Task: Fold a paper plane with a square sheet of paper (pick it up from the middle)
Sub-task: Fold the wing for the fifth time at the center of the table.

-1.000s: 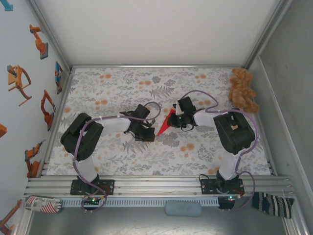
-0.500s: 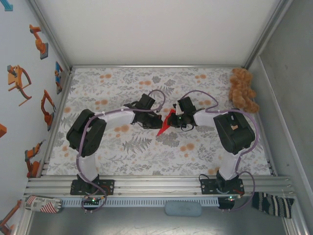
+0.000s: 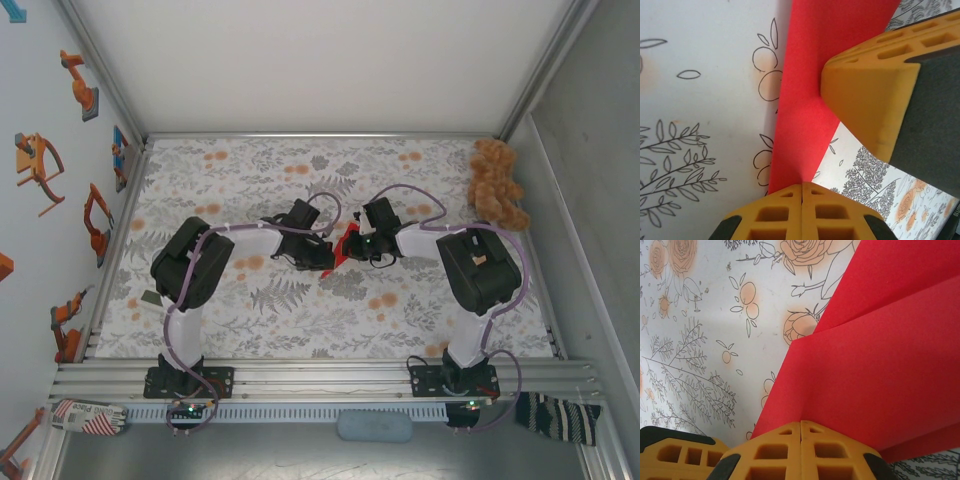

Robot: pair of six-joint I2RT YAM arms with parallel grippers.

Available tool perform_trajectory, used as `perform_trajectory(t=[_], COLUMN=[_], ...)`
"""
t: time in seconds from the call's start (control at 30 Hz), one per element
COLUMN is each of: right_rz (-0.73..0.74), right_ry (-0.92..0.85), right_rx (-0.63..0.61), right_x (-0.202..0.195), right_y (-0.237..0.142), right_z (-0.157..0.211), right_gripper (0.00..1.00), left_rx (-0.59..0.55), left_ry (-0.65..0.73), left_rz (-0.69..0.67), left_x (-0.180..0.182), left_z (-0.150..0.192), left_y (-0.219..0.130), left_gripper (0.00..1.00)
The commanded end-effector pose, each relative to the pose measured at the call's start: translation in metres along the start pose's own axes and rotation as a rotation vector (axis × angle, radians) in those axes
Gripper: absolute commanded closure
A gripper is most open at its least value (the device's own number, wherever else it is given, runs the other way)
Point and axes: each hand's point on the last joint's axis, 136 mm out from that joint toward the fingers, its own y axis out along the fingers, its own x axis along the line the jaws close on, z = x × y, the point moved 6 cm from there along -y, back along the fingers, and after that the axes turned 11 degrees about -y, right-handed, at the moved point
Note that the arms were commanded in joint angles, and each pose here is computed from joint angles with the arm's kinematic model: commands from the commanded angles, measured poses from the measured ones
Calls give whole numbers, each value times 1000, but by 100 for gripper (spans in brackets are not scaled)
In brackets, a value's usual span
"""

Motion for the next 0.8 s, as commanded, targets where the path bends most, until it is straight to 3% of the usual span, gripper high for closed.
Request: perform_trajectory(t=[0.0,0.4,0.53,0.77], right_rz=[201,205,203,199], right_ry=[101,99,99,97], right_rx=[184,184,185,178], right_x=[-43,-43,-42,-42], right_y=[17,16,16,16], right_z=[49,48,48,47], right_gripper=[99,100,100,100], left_rx=[64,85,16,-127], left_ry=[-17,-9,29,81], left_rz=[-86,-210,-228,-55], left_x=[25,51,40,-8], left_z=[26,72,64,28], left_y=[2,-29,-50,-63], left_gripper=[100,100,100,100])
